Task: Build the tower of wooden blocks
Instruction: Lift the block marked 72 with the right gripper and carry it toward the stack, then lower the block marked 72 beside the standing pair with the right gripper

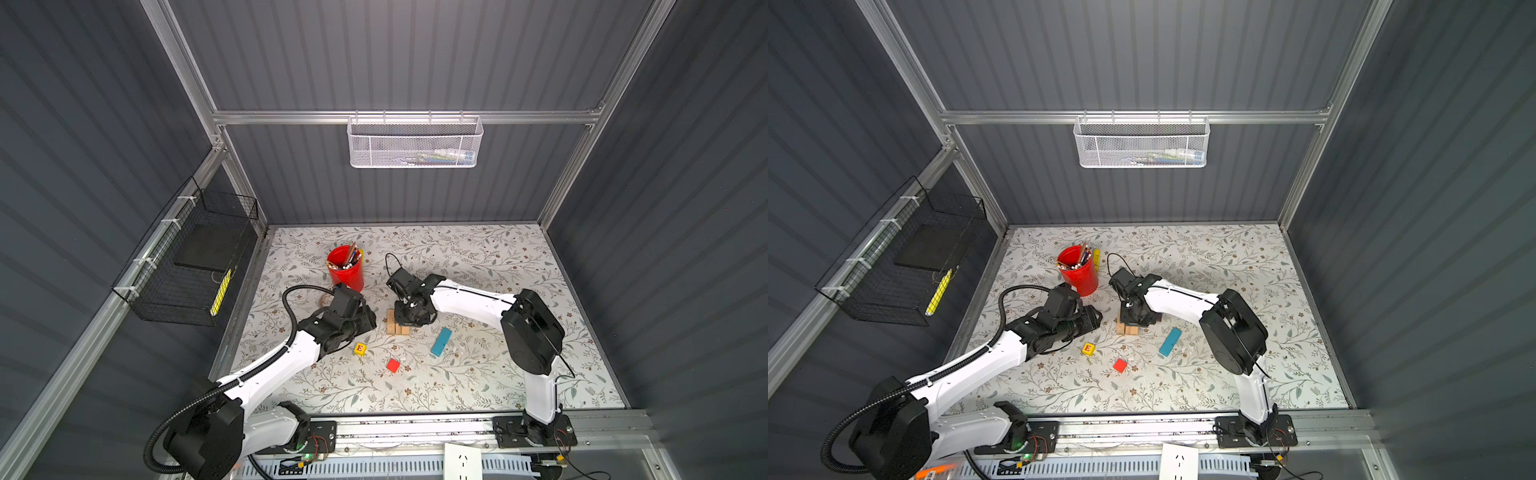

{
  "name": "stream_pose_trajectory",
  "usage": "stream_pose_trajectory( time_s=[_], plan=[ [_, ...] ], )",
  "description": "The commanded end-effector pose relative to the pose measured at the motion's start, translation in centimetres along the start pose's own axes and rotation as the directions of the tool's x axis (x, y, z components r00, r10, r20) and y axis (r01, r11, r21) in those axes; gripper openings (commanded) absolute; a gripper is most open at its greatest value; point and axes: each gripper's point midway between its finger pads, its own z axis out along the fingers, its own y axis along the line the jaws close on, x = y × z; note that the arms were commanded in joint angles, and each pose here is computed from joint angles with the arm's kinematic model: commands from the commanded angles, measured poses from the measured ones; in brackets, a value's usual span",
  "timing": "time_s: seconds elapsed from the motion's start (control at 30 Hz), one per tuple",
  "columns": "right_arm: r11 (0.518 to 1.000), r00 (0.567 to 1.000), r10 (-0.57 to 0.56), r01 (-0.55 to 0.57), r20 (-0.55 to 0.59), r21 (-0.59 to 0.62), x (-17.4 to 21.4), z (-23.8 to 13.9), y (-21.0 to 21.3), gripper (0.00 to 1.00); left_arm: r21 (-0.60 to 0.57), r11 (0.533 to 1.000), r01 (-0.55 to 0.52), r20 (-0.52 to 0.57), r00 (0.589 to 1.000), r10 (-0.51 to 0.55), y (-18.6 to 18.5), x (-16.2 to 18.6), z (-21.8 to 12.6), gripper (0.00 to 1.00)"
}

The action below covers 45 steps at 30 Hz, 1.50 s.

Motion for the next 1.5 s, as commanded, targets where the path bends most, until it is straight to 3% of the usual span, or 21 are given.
stream_pose_trajectory(
  time_s=[0.0,0.47,1.07,1.47],
  plan=[
    [1.000,1.000,0.020,-0.020,0.021,0.018,-0.9,0.2,0.1,0.16,-0.019,1.000,-0.019,-0.030,0.999,0.018,0.7,0.7,0.3,0.62],
    [1.000,1.000,0.020,-0.020,0.013,0.016,-1.1,1.2,0.4,0.18,-0.020,1.000,-0.014,-0.043,0.999,0.013,0.6,0.9,0.6,0.62],
    [0.999,0.999,0.032,-0.032,-0.001,-0.027,-1.3,1.4,0.9,0.33,-0.017,1.000,-0.020,-0.051,0.999,0.019,0.4,0.9,0.8,0.61],
    [0.986,0.996,0.083,-0.081,0.007,-0.147,-1.5,-0.6,1.4,0.38,-0.005,1.000,-0.021,-0.050,0.999,0.020,0.3,0.9,0.8,0.60]
  ],
)
